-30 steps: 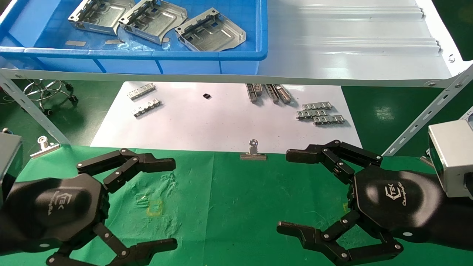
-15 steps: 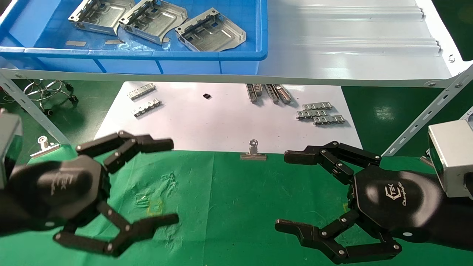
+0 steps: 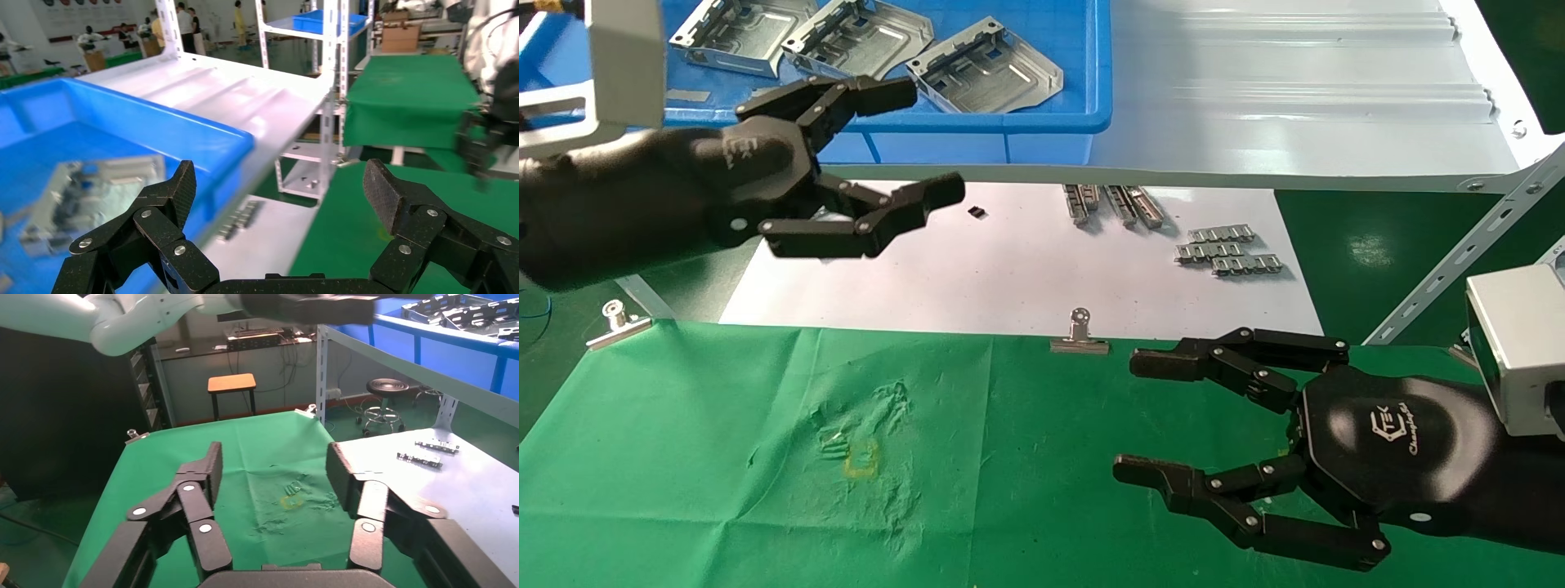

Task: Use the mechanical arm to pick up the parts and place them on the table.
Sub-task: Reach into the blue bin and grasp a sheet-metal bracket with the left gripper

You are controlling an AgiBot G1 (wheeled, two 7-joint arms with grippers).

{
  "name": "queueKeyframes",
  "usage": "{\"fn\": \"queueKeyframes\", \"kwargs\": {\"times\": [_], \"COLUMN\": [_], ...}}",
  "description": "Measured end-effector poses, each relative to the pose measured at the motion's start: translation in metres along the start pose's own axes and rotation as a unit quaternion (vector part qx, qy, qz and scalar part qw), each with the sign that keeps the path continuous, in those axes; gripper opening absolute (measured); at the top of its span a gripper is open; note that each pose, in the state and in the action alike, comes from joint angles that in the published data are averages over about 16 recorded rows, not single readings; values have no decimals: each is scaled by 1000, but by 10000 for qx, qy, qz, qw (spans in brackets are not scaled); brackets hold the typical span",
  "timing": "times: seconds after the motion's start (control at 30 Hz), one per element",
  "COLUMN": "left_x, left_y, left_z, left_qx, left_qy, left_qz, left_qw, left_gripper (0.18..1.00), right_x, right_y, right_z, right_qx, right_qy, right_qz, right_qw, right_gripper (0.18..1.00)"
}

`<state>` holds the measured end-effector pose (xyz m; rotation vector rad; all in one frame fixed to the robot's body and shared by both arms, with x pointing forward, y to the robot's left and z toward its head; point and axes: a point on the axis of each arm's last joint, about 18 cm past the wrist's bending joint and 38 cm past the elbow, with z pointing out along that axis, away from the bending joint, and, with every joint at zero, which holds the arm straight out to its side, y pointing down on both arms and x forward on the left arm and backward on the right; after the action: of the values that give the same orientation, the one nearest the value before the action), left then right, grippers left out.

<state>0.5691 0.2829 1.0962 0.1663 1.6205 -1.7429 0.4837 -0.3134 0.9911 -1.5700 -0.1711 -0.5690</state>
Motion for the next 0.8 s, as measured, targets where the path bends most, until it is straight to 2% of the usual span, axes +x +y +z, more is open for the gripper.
{"fn": "queueKeyframes", "kwargs": {"times": [0.4,0.63,0.8], "left_x": [-76,-111,-127], "left_y": [-5,-6,-4], "left_z": [57,83,96], "left_qx": [-485,-979,-1282], "left_qy": [-831,-1419,-1767], "left_qz": [274,407,465], "left_qw": [9950,9842,9748], "left_gripper": [1001,1001,1001], "right_x": [0,0,0], "right_y": [0,0,0], "right_z": [0,0,0], "right_qx": [0,0,0], "right_qy": [0,0,0], "right_qz": [0,0,0], "right_qw": [10000,10000,10000], "right_gripper": [456,319,259]}}
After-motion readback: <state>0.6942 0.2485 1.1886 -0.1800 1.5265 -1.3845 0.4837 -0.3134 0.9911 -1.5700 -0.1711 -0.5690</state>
